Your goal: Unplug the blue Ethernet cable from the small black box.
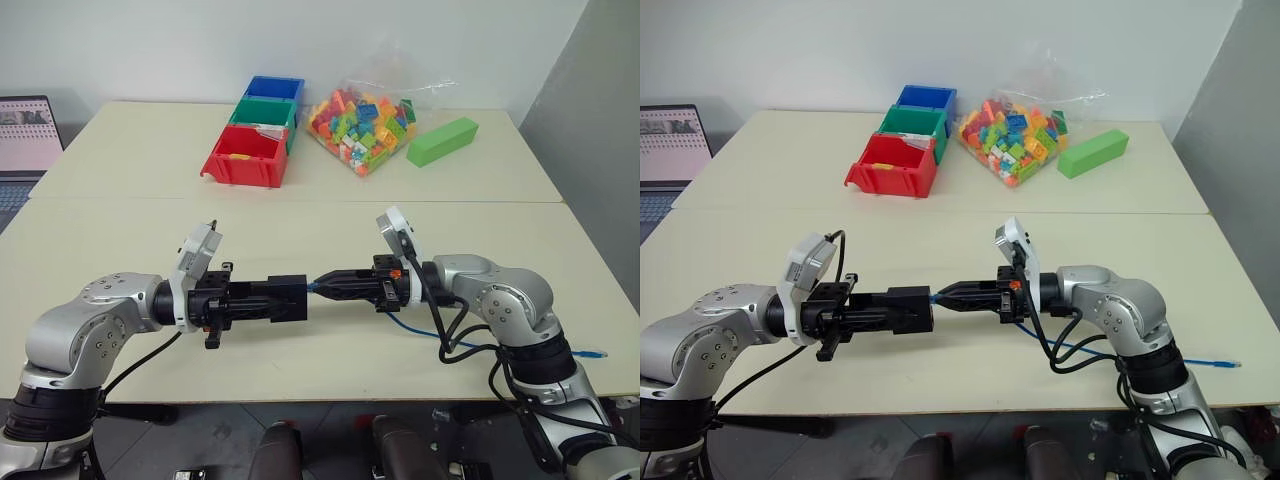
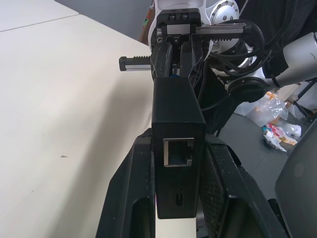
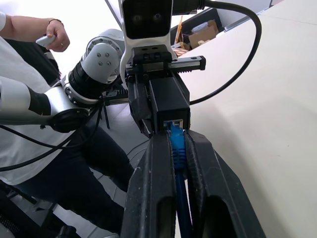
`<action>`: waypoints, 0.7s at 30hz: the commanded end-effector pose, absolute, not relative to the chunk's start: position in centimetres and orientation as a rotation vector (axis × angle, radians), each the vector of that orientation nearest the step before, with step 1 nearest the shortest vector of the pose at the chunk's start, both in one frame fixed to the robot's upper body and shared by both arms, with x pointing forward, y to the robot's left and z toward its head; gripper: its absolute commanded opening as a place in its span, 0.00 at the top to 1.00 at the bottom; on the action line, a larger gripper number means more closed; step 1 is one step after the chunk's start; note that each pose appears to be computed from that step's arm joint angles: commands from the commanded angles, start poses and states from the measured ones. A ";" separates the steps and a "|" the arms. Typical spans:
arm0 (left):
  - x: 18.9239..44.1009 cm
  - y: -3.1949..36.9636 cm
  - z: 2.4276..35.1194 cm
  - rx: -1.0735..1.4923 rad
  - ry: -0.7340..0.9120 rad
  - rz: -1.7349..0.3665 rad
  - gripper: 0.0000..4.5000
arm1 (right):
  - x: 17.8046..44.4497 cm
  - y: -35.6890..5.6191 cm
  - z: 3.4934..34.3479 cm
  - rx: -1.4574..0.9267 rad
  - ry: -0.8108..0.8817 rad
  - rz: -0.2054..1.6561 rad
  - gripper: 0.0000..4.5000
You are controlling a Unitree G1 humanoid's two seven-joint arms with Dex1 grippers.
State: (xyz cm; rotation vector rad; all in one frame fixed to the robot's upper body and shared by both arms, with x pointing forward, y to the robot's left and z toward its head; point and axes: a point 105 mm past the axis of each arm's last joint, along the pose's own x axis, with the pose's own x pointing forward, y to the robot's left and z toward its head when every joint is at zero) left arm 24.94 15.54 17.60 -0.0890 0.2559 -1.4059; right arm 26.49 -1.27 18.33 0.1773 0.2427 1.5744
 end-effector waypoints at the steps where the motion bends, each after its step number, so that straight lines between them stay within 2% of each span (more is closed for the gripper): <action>1: 25.0 15.6 18.5 -0.084 0.215 -1.397 0.82 | 25.7 -1.5 19.2 0.176 0.213 1.597 0.99; 21: 25.2 15.8 18.5 -0.083 0.217 -1.390 0.82 | 26.4 -2.7 18.5 0.153 0.240 1.544 0.99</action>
